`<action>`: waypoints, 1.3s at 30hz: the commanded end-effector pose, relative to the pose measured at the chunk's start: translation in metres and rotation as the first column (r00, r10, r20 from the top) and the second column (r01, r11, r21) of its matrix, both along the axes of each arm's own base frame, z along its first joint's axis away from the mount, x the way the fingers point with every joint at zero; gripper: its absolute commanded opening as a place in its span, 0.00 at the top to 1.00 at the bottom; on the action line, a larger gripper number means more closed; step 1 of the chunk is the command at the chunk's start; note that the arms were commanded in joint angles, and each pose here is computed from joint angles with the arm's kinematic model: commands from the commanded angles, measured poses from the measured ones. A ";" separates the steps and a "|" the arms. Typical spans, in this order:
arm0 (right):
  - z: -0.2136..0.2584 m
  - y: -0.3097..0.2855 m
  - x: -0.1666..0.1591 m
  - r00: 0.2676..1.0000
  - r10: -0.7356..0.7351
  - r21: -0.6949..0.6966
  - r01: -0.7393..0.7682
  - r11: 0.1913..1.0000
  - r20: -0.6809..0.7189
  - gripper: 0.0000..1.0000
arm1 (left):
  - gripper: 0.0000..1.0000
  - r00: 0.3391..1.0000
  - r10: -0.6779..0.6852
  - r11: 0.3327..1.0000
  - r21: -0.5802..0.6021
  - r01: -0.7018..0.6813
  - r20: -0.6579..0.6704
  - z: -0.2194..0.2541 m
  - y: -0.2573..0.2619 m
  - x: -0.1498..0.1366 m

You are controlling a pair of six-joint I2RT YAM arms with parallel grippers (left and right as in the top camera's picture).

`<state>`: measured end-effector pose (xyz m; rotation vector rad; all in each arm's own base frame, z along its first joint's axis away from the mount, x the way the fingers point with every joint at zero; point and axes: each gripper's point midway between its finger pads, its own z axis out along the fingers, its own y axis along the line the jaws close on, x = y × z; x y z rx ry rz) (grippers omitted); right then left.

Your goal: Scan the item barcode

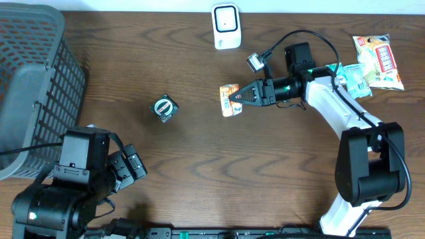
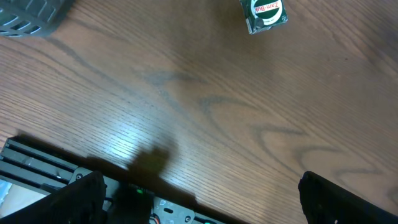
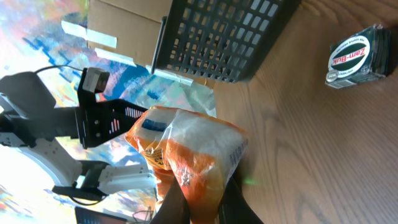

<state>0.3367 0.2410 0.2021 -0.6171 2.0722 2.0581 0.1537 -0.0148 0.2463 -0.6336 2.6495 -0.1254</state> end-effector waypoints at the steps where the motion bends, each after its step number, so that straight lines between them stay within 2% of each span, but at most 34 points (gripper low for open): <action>1: 0.015 -0.002 -0.002 1.000 0.009 0.037 -0.009 0.999 0.007 0.99 | 0.02 1.000 0.006 1.000 0.004 -0.006 -0.002 0.000 0.001 -0.001; 26: 0.017 -0.001 0.002 1.000 0.009 0.035 -0.009 0.999 -0.001 0.99 | 0.02 1.000 0.006 1.000 0.004 -0.006 -0.002 0.000 0.001 -0.001; 30: 0.009 0.001 0.005 1.000 -0.009 -0.008 0.009 1.000 0.010 0.99 | 0.02 1.000 0.006 1.000 0.004 -0.006 -0.002 0.000 0.001 -0.001; 33: -0.010 0.007 0.011 0.998 -0.050 -0.116 0.054 0.992 0.031 0.99 | 0.02 1.000 0.006 1.000 0.004 -0.006 -0.002 0.000 0.001 -0.001; 35: -0.036 0.009 0.018 0.994 -0.108 -0.267 0.114 0.957 0.036 0.99 | 0.03 1.000 0.006 1.000 0.004 -0.006 -0.002 0.000 0.001 -0.001; 37: -0.069 0.004 0.025 0.981 -0.189 -0.459 0.187 0.869 0.041 0.99 | 0.03 1.000 0.006 1.000 0.004 -0.006 -0.002 0.000 0.001 -0.001; 39: -0.099 -0.007 0.031 0.962 -0.261 -0.627 0.252 0.737 0.079 0.99 | 0.03 1.000 0.006 1.000 0.004 -0.006 -0.002 0.000 0.001 -0.001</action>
